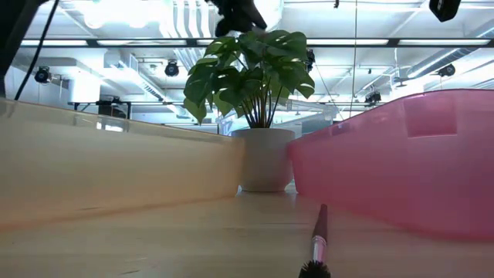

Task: Pick & Place Paint Supplies
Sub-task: Put the pink acrylic craft paint bottle into the transparent bin

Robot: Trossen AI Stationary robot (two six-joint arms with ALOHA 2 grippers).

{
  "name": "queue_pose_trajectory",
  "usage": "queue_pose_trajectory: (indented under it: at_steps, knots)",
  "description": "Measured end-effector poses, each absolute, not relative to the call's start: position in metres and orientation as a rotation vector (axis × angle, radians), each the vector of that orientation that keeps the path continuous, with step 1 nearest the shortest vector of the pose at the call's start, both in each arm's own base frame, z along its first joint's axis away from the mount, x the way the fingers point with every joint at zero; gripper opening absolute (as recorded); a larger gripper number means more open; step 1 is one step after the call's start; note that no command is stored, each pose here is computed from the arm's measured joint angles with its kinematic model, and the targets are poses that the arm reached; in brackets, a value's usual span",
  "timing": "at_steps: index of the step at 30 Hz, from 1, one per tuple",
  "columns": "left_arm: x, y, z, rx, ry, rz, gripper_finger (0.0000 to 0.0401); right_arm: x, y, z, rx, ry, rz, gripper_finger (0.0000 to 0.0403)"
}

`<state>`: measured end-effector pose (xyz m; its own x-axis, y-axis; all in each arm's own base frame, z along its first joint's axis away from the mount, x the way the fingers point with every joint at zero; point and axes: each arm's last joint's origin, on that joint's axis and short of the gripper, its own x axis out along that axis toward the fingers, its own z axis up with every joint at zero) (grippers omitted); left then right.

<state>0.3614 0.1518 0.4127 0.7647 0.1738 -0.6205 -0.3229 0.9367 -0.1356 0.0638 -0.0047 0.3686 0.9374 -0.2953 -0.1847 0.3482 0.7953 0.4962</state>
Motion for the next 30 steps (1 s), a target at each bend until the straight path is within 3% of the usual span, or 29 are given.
queue_pose_trajectory:
  at_steps: [12, 30]
  knots:
    - [0.390, 0.179, 0.355, -0.196, 0.855, 0.264, 0.0122, 0.065, -0.006, 0.365, 0.640, 0.068, -0.426, 0.0009]
    - [0.390, 0.198, 0.289, -0.265, 1.114, 0.412, 0.0122, 0.066, -0.007, 0.366, 0.625, 0.070, -0.430, 0.0009]
